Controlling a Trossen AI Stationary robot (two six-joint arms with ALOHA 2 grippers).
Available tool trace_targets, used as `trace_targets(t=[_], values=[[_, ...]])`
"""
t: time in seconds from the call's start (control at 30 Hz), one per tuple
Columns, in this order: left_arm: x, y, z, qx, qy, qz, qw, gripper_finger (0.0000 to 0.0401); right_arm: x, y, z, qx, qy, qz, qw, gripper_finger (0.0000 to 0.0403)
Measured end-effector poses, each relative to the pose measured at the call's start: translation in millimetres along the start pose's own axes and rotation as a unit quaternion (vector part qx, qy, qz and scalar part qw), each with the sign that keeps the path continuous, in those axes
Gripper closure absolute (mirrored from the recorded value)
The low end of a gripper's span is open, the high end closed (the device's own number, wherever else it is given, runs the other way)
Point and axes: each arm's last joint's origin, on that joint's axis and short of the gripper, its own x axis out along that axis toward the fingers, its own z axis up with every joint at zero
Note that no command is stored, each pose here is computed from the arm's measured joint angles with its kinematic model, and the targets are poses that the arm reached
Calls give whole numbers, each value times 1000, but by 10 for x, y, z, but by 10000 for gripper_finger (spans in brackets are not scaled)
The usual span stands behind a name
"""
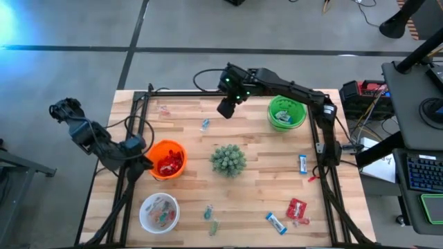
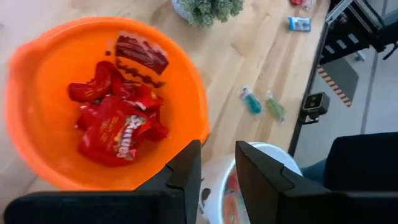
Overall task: Sort candy
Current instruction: Put the blue gummy into the white bucket
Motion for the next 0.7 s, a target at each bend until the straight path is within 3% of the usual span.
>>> trace_targets(t=[0.13,0.37,0.57,0.7], values=[[-50,61,-3,0,-1,1,1000,320,65,22,6,-22,11,41,999,229],[-67,80,11,19,-26,8,999,320,-153,376,-49,-14,30,227,973,229],[-65,80,13,23,-29,10,999,320,-206,972,-215,-74,44,257,963,229],[-63,78,14,24,-30,10,999,320,-239,1352,-363,-116,44,241,963,229]])
